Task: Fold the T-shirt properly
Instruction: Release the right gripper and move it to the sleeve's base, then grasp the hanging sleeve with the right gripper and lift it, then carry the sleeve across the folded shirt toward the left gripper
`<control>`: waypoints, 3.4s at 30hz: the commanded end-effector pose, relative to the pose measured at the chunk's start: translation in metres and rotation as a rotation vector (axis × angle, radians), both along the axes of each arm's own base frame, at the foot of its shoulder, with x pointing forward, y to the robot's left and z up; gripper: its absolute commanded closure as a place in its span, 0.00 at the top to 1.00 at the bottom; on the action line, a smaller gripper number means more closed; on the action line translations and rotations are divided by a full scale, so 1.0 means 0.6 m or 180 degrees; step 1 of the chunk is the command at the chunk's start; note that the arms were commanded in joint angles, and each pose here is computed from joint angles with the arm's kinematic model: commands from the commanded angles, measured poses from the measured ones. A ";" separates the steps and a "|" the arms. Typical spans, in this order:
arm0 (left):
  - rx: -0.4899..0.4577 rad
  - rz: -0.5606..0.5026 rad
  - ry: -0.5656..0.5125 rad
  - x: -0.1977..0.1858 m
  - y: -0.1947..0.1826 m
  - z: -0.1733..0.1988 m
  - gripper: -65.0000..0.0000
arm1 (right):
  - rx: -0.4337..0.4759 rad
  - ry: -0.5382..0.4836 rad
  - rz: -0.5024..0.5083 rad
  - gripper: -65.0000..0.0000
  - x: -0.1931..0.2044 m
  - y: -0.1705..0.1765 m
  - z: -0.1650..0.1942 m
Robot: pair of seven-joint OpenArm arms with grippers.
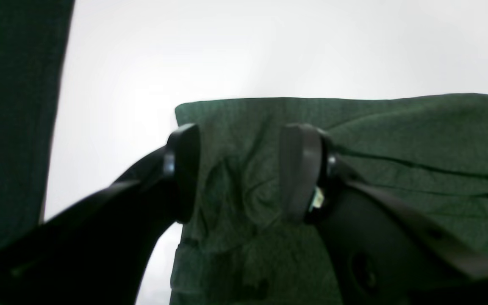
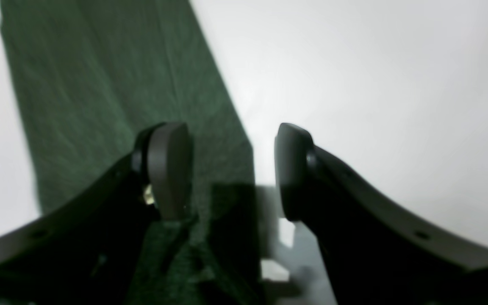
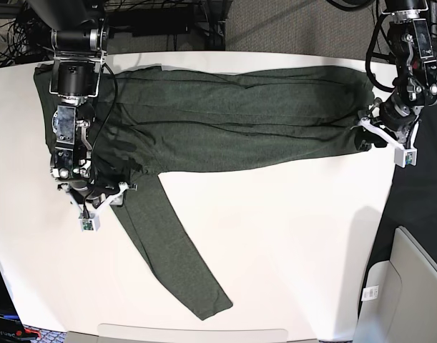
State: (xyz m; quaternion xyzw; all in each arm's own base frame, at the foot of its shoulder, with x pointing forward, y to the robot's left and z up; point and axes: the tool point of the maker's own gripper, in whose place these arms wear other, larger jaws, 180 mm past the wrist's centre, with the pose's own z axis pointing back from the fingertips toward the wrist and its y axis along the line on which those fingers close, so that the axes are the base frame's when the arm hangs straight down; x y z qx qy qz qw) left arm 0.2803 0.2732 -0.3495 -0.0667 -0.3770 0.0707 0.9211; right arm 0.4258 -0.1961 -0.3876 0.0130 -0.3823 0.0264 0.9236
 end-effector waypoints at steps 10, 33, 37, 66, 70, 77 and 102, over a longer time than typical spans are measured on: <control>0.0016 -0.0013 -0.0183 0.017 0.001 0.024 0.45 | -0.0013 0.0039 0.0052 0.43 0.007 0.005 0.003; 0.0018 -0.0005 -0.0241 0.026 0.003 0.033 0.45 | 0.0929 -0.0424 0.0310 0.01 -0.111 0.056 0.107; 0.0018 -0.0005 -0.0241 0.026 0.003 0.033 0.45 | 0.1118 -0.0343 0.0257 0.01 -0.163 0.043 0.115; 0.0014 -0.0005 -0.0237 0.025 0.002 0.032 0.45 | 0.0865 0.0010 0.1022 0.37 -0.317 0.112 0.099; 0.0014 -0.0005 -0.0237 0.025 0.002 0.032 0.45 | 0.0848 -0.0030 0.1012 0.58 -0.310 0.108 0.104; -0.0026 -0.0003 -0.0220 0.024 -0.004 0.028 0.45 | 0.0754 -0.0429 0.0749 0.61 -0.231 0.055 0.149; -0.0060 0.0003 -0.0217 0.023 -0.009 0.025 0.45 | 0.0544 -0.0305 0.0384 0.61 0.071 0.102 0.099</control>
